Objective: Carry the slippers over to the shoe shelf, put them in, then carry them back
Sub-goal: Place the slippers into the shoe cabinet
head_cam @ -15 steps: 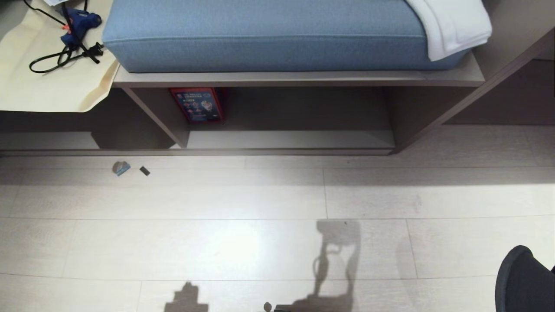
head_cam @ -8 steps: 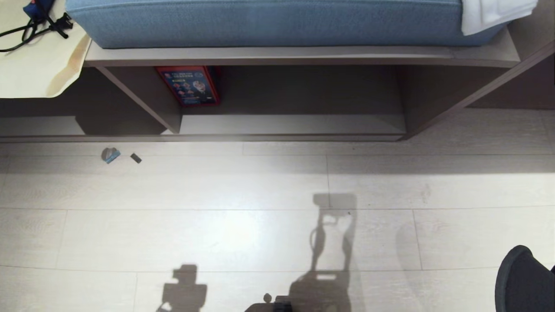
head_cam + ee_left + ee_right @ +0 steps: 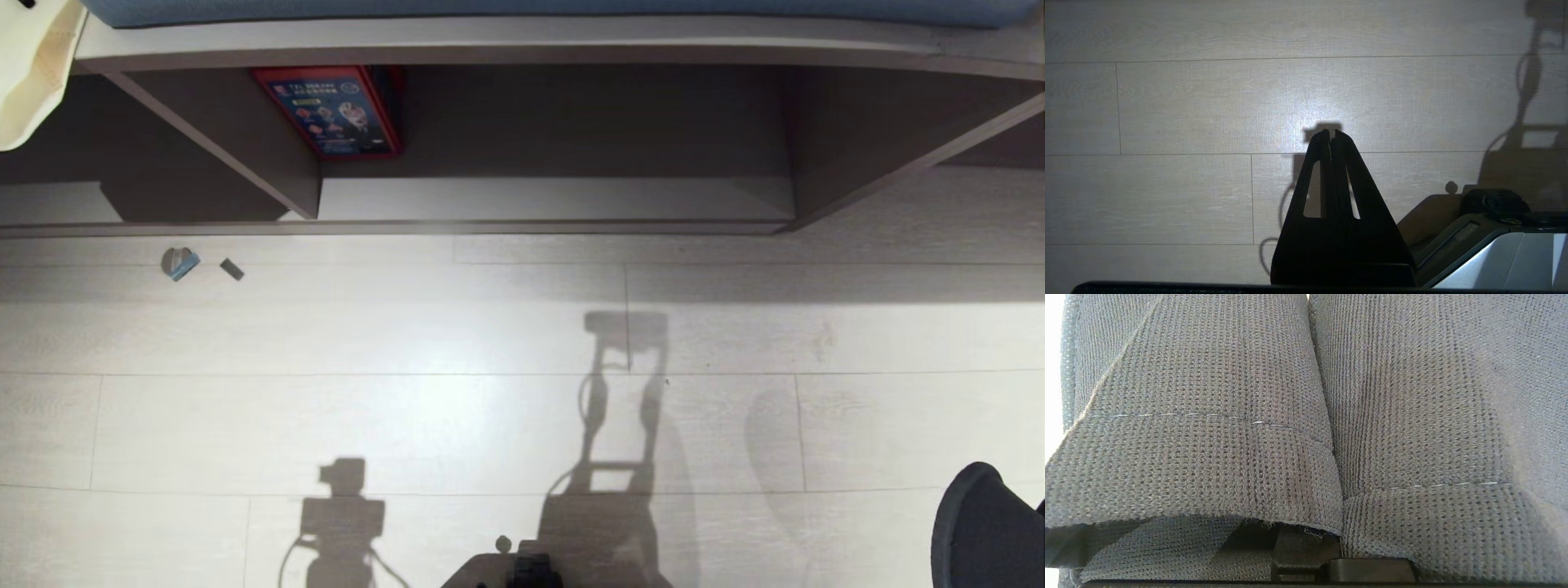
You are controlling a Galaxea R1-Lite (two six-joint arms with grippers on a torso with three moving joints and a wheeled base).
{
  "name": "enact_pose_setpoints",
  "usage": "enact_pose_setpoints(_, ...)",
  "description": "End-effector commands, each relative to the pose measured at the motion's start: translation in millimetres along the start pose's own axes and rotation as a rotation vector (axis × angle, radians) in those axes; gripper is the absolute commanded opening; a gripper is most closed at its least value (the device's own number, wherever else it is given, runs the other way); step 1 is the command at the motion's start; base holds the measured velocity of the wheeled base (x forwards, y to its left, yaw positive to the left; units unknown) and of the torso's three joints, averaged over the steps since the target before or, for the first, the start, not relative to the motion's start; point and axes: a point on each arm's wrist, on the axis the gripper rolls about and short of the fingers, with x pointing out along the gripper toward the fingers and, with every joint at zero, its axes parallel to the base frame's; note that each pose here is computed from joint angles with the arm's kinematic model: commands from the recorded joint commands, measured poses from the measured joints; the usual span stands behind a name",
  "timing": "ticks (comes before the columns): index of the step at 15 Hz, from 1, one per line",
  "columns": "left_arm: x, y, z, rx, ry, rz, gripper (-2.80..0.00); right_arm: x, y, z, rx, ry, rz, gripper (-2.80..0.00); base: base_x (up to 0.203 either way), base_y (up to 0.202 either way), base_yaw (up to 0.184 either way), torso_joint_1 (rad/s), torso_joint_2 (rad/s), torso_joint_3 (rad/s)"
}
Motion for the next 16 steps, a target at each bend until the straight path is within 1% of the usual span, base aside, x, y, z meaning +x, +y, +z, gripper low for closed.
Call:
enact_pose_setpoints(1,0.1,0.0,0.0,0.0,0.001,0.0,-2.8,0.1,0.0,0.0,0.0,0.001,0.0,-2.8,0.0,0.0,0.0,0.002,0.0,-0.192)
enact_pose_setpoints(16,0.1,0.0,0.0,0.0,0.001,0.0,-2.8,0.1,0.0,0.0,-0.001,0.001,0.0,-2.8,0.0,0.0,0.0,0.002,0.0,-0.198)
